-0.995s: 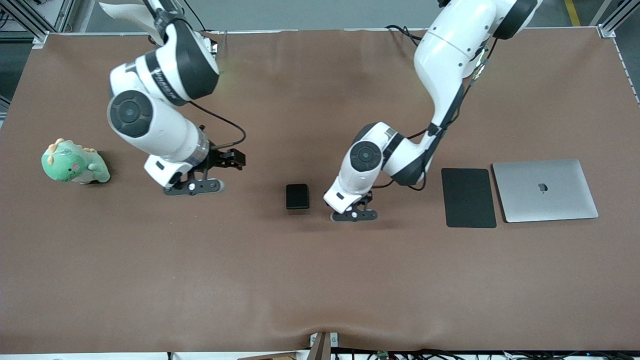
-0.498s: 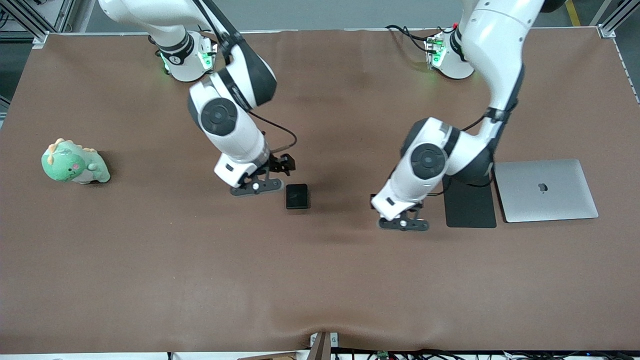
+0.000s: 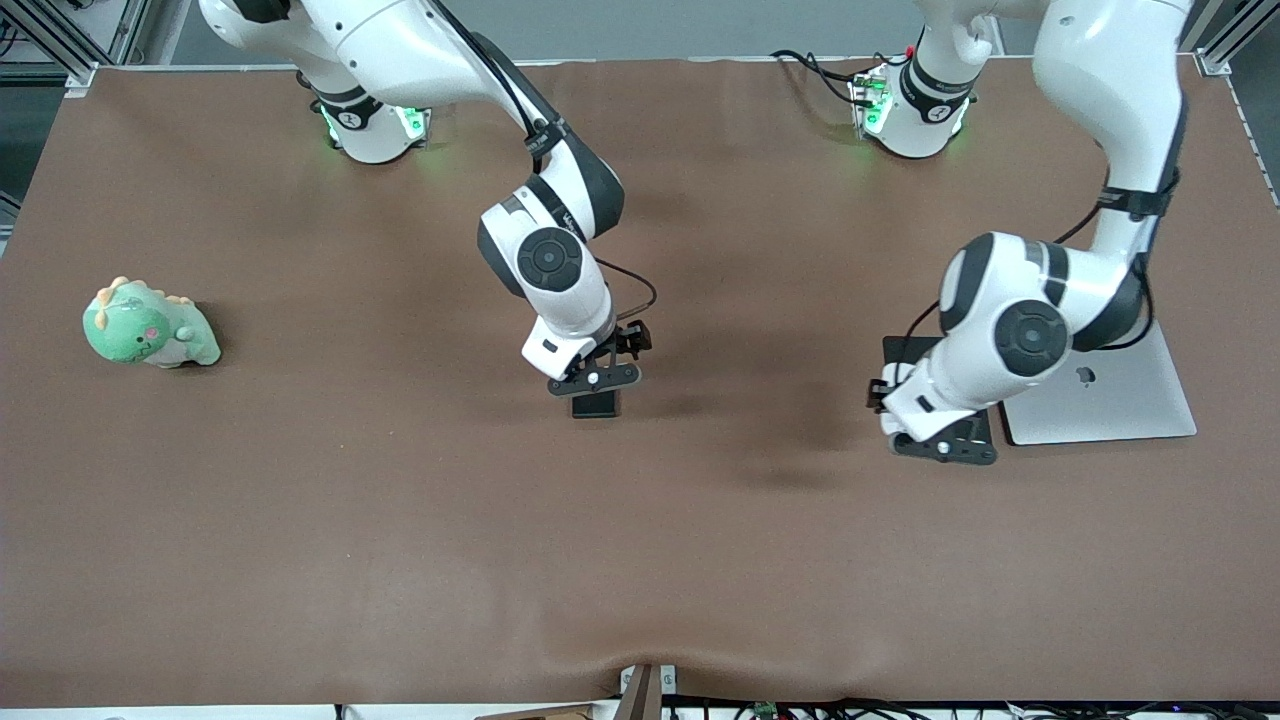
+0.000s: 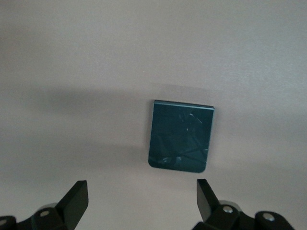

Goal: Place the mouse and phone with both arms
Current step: 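Lower the mouse onto the mousepad while the right gripper lifts the phone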

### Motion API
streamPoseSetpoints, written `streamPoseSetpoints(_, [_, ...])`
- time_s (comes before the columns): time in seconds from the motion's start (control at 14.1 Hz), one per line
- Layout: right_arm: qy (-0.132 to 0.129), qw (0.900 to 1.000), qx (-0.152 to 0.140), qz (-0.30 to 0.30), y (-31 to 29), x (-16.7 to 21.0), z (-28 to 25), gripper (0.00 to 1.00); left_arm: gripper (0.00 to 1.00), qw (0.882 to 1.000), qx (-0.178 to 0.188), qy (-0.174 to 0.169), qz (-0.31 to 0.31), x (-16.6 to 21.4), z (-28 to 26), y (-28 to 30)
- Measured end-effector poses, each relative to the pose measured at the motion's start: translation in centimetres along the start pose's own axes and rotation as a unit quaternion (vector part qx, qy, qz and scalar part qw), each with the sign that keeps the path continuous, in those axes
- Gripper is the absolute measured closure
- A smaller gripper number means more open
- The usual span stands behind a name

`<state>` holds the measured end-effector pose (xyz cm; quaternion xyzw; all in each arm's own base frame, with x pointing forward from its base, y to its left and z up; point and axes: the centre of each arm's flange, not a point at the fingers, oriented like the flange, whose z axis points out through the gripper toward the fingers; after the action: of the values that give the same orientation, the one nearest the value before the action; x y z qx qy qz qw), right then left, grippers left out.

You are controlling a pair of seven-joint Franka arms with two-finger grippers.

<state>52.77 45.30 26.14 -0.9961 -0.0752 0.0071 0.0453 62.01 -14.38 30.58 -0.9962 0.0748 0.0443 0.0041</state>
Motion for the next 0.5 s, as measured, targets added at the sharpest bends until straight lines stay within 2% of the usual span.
streamPoseSetpoints(0.28, [-0.002, 1.000, -0.016, 0.008, 1.7, 0.8, 2.5, 0.00, 0.40, 0.999, -0.002, -0.037, -0.030, -1.7, 3.2, -4.7])
streamPoseSetpoints(0.5, [0.013, 1.000, -0.015, 0.012, 2.4, 1.4, 5.5, 0.00, 0.40, 0.998, -0.005, -0.059, -0.033, -3.0, 5.2, -6.9])
